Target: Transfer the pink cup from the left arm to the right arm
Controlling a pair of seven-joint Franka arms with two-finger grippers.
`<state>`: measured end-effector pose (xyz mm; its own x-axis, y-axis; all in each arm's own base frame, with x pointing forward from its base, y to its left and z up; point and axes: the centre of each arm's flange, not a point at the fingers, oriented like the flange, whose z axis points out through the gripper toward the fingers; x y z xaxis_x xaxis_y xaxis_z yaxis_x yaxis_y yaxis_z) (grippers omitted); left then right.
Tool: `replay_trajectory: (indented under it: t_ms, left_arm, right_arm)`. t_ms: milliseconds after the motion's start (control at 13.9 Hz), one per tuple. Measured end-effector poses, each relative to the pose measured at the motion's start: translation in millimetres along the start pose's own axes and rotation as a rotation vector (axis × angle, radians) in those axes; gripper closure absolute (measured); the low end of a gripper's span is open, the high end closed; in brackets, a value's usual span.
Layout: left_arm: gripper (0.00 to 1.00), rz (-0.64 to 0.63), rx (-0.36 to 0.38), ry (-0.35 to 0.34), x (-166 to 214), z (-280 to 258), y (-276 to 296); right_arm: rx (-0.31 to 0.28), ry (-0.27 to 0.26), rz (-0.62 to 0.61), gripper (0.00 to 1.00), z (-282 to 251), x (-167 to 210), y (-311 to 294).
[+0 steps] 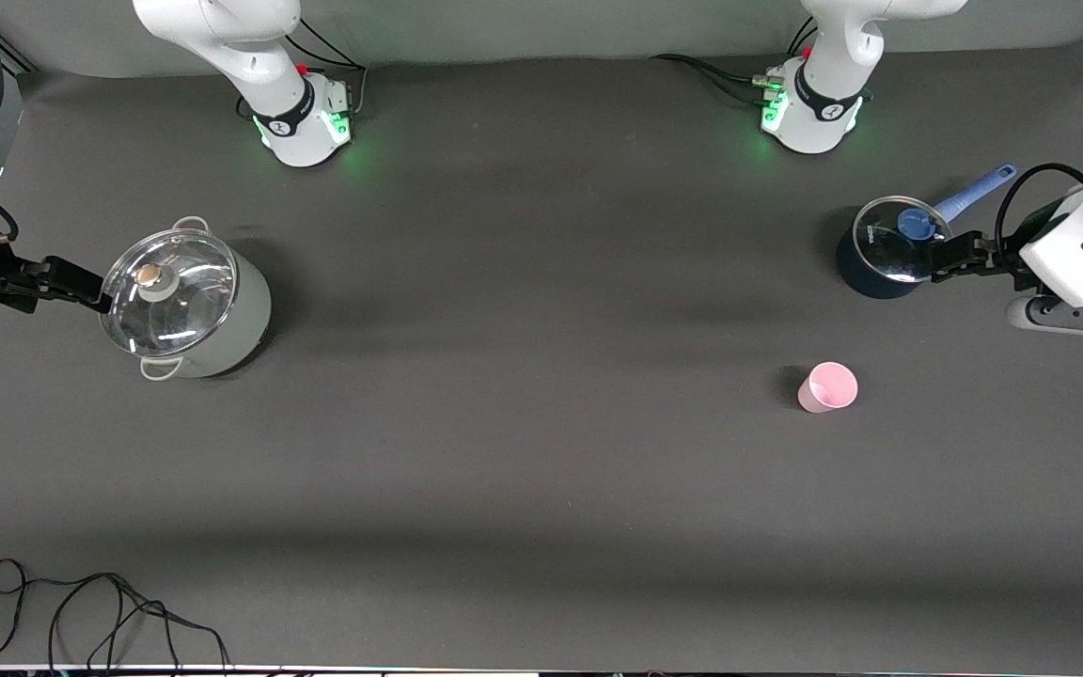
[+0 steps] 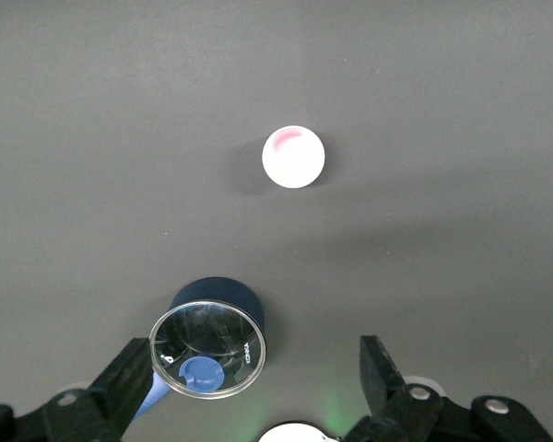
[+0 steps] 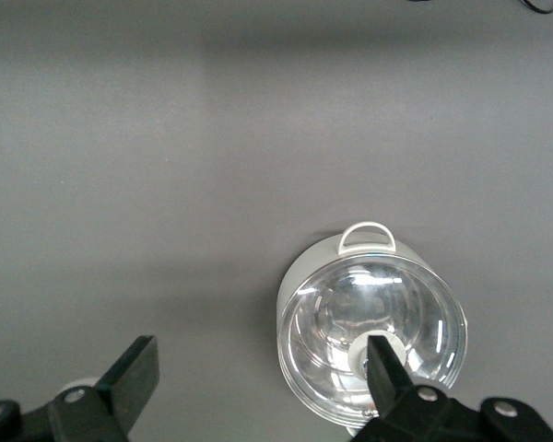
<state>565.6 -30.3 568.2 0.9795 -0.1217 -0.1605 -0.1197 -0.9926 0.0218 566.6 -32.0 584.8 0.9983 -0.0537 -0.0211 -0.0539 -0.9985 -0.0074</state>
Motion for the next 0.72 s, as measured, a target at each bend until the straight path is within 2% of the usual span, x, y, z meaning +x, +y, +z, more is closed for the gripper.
replay_trajectory:
  t_ms: [361, 577, 721]
  left_arm:
    - [0.0, 0.015, 0.002, -0.025, -2.9, 2.1, -3.4]
    - [0.0, 0.12, 0.0, -0.035, -4.5, 4.8, -26.7]
    - [0.0, 0.236, -0.008, -0.023, -5.7, 4.9, -51.4]
  right_arm:
    - [0.0, 0.0, 0.0, 0.0, -0.1, 0.0, 0.0]
    - [0.0, 0.0, -0.001, 0.0, -0.1, 0.0, -0.3]
    - [0.0, 0.0, -0.002, 0.0, -0.1, 0.0, -1.0]
